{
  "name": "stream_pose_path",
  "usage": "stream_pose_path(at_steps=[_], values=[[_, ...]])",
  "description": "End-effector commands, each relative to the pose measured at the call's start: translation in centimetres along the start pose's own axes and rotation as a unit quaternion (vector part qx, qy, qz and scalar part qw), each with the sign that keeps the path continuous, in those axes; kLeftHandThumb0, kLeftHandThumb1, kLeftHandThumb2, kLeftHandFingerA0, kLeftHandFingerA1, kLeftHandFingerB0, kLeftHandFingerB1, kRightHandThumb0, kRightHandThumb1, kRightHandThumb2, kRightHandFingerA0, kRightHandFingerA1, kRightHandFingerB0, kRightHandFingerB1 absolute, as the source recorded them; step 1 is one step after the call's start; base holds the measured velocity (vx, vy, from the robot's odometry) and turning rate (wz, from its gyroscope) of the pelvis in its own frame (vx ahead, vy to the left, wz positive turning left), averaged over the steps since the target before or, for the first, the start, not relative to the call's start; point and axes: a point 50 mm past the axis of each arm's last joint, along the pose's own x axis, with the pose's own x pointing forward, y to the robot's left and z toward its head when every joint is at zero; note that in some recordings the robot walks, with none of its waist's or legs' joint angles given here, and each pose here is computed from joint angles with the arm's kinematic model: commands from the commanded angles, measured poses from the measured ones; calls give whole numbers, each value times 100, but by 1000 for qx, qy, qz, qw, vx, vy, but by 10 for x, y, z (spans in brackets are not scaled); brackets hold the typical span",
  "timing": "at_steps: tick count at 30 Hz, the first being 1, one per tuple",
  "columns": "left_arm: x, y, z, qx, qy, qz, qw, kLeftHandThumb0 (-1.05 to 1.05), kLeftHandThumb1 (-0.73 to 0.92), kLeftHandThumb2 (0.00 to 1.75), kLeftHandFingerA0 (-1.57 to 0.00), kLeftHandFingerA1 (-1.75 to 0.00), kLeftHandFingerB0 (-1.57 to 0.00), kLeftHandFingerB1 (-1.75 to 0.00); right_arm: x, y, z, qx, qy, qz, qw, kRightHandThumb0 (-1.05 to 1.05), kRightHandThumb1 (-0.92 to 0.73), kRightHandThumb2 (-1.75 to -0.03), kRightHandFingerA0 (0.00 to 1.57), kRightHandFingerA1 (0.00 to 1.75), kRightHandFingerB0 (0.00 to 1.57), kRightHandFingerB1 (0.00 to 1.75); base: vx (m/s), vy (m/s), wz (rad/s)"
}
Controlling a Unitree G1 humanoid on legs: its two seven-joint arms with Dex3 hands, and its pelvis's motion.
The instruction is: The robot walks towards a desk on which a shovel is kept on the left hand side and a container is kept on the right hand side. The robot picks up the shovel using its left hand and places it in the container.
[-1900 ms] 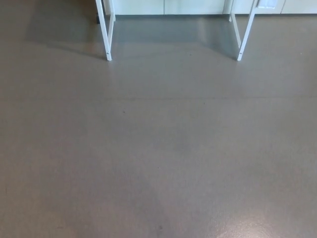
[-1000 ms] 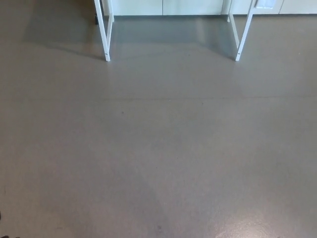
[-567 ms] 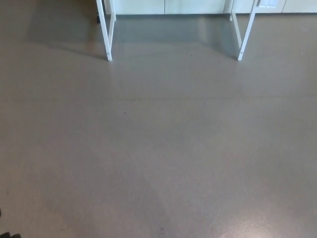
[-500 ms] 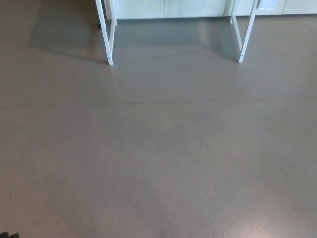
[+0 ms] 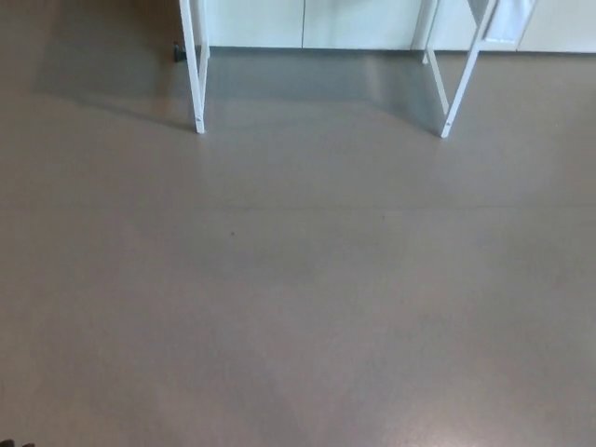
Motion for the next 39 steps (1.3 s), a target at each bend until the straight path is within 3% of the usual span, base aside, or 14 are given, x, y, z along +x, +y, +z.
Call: stream_pose_path(at_steps=[1, 5, 18, 27, 31, 37, 39], values=[[-2, 0, 3, 26, -15, 6, 1000, -10, 61, 59, -24, -36, -22, -30, 1, -5, 7, -8, -19, -11, 1000, -39, -49, -54, 61, 59, 27, 42, 191, 87, 6], [-3, 1, 0, 14, -9, 7, 1000, -7, 64, 59, -23, -35, -21, -29, -2, -5, 3, -13, -13, -9, 1000, -40, -50, -55, 56, 57, 27, 42, 226, -4, 12], [-5, 0, 0, 23, -11, 4, 1000, -8, 63, 58, -25, -36, -22, -30, -1, -3, 4, -1, -16, -6, 1000, -40, -50, -55, 59, 63, 27, 44, 264, -171, 12], [-8, 2, -10, 32, -1, 4, 999, -10, 64, 59, -24, -35, -20, -30, -3, -6, -1, -15, -8, -7, 1000, -43, -50, -54, 64, 63, 30, 43, 311, 130, -18], [-14, 4, -21, 37, 11, 3, 999, -9, 66, 59, -23, -37, -20, -30, -10, -7, -12, -19, 6, -5, 1000, -41, -50, -55, 56, 61, 28, 43, 337, 179, -10], [-29, 10, -45, 76, 28, 19, 997, -14, 60, 58, -27, -38, -23, -31, -23, -12, -33, -37, 28, -4, 999, -38, -55, -56, 68, 65, 30, 44, 310, 25, 9], [-33, 10, -49, 69, 36, 26, 997, -12, 60, 58, -28, -36, -23, -31, -26, -11, -36, -49, 28, -5, 998, -46, -53, -56, 63, 63, 28, 44, 334, -59, 24]])
